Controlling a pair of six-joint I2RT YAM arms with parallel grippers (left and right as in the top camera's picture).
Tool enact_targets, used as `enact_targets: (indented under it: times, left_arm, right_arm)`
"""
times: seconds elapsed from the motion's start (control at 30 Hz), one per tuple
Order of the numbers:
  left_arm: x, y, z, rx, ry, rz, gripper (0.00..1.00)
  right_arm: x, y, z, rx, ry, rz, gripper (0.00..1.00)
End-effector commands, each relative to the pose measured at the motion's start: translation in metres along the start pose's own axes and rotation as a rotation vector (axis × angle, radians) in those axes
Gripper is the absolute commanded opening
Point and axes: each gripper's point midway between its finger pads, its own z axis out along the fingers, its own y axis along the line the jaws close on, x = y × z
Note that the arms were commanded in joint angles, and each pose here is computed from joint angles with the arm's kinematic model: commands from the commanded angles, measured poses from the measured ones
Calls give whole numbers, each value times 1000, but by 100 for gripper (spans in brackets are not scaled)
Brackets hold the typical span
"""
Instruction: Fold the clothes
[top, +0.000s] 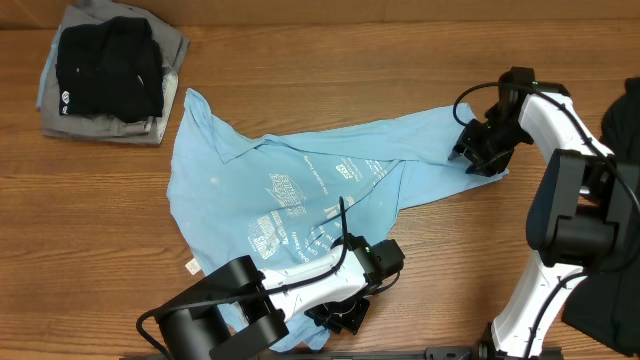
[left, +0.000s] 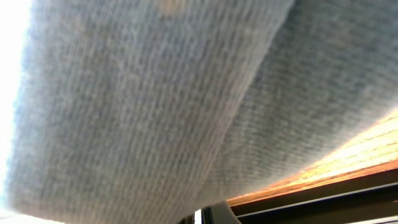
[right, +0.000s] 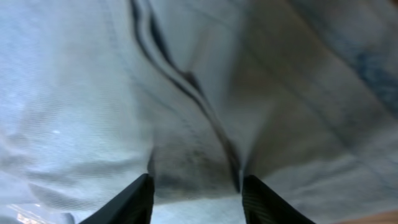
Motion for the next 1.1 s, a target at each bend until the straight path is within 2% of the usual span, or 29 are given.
enact_targets:
  times: [0.0, 0.1, 0.2, 0.37, 0.47, 0.73, 0.77, 0.83, 0.87, 0.9, 0.93, 1.07]
  left_arm:
    - [-4, 7, 12, -37, -1, -3, 4]
    - [-4, 7, 12, -37, -1, -3, 4]
    - [-4, 7, 12, -37, -1, -3, 4]
    - [-5, 8, 12, -42, -4, -3, 4]
    - [-5, 8, 12, -44, -6, -2, 4]
    - [-5, 8, 12, -44, -7, -3, 4]
    - [-5, 8, 12, -44, -7, -3, 4]
    - [-5, 8, 12, -44, -7, -3, 4]
    - [-5, 8, 12, -44, -7, -3, 4]
    - [-5, 8, 12, -45, -7, -3, 4]
    - [-5, 9, 12, -47, -9, -3, 4]
    - [-6, 9, 12, -50, -10, -1, 4]
  right_arm:
    - [3, 10, 2, -16, -2, -27, 45]
    - [2, 12, 2, -18, -11, -28, 32]
    - [-3, 13, 2, -24, -28, -27, 4]
    - [-19, 28, -7, -74, -87, -14, 4]
    - [-41, 65, -34, -224, -159, -42, 4]
    - [-125, 161, -144, -627, -536, -18, 4]
    - [-130, 163, -147, -640, -556, 0, 12]
    - [-137, 162, -147, -642, -581, 17, 56]
    - [-139, 159, -143, -625, -584, 23, 81]
    - [-139, 156, -137, -605, -574, 19, 97]
    - [-136, 153, -131, -586, -560, 11, 100]
    - [-123, 136, -112, -473, -510, -70, 100]
